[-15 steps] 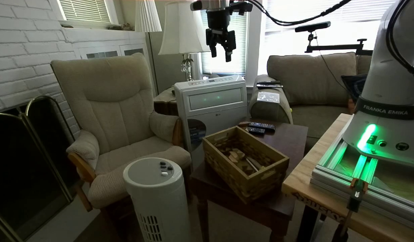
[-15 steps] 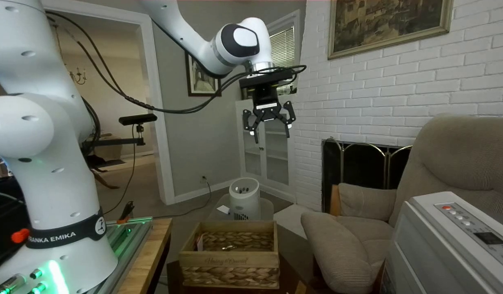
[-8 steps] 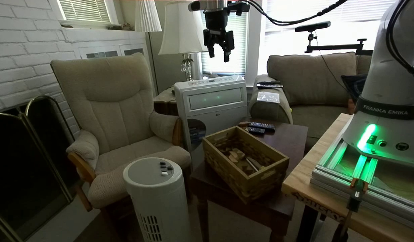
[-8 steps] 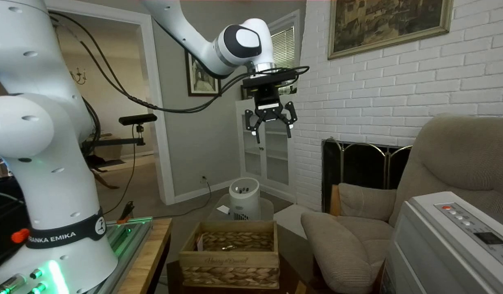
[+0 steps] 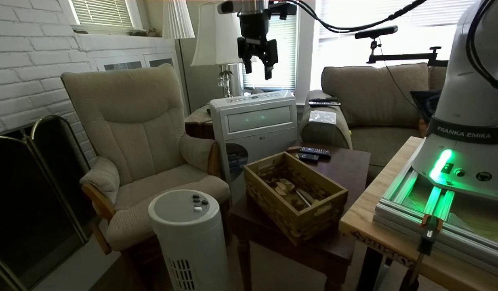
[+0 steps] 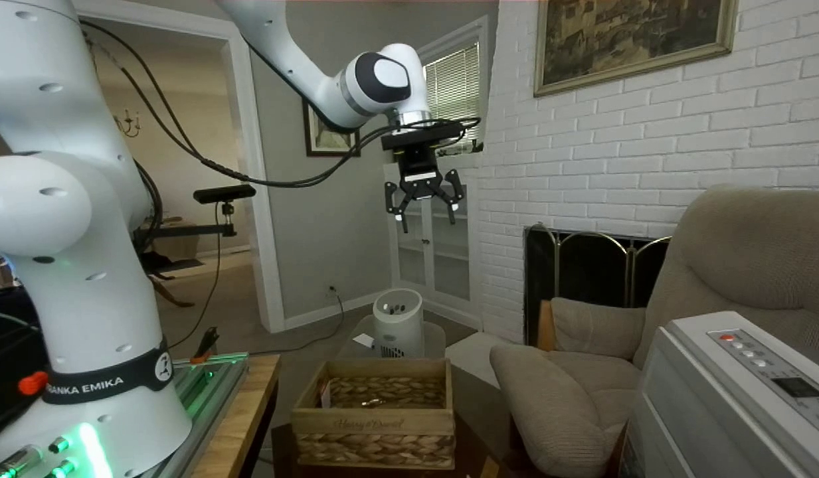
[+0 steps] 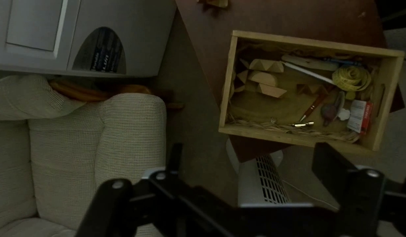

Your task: Press a button on the grey device.

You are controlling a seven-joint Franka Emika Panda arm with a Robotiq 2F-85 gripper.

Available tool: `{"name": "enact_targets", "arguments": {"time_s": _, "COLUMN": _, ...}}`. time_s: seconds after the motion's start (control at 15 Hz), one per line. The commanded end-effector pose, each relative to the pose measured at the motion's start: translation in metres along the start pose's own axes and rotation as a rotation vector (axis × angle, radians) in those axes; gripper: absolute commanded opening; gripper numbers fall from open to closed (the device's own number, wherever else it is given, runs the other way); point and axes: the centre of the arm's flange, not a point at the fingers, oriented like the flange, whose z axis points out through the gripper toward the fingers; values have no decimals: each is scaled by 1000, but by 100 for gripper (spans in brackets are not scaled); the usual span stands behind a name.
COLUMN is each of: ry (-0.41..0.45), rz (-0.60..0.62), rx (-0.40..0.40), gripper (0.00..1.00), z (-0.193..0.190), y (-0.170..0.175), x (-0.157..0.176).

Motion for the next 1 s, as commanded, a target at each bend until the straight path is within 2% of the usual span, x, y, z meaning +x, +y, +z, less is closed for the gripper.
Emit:
{"name": "enact_targets", "arguments": {"time_s": 0.0, "ry": 17, "rz": 2, "rx": 19, "gripper": 100, "z": 3, "y": -39, "x": 41}}
{"name": "enact_targets", "arguments": {"time_s": 0.2, "ry": 97, "rz": 39, "rx": 36, "gripper": 100, "z": 6, "y": -61, "x": 71}}
{"name": "enact_targets", "arguments": {"time_s": 0.33, "ry": 151, "rz": 43, "rx": 18, "gripper": 100, "z": 12, "y": -65, "x": 94}}
{"name": "enact_targets", "arguments": {"time_s": 0.53, "ry": 304, "rz": -13, "rx": -13, "gripper": 100, "z": 21, "y": -66, "x": 133}}
{"name": "enact_targets", "arguments": {"time_s": 0.73, "ry": 369, "rz": -21, "rx": -31, "gripper": 100, "z": 41, "y": -66, "x": 170}}
{"name": "enact_targets", "arguments": {"time_s": 0.93, "ry": 411, "rz": -37, "rx": 0, "gripper": 100, "z": 67, "y": -67, "x": 194}}
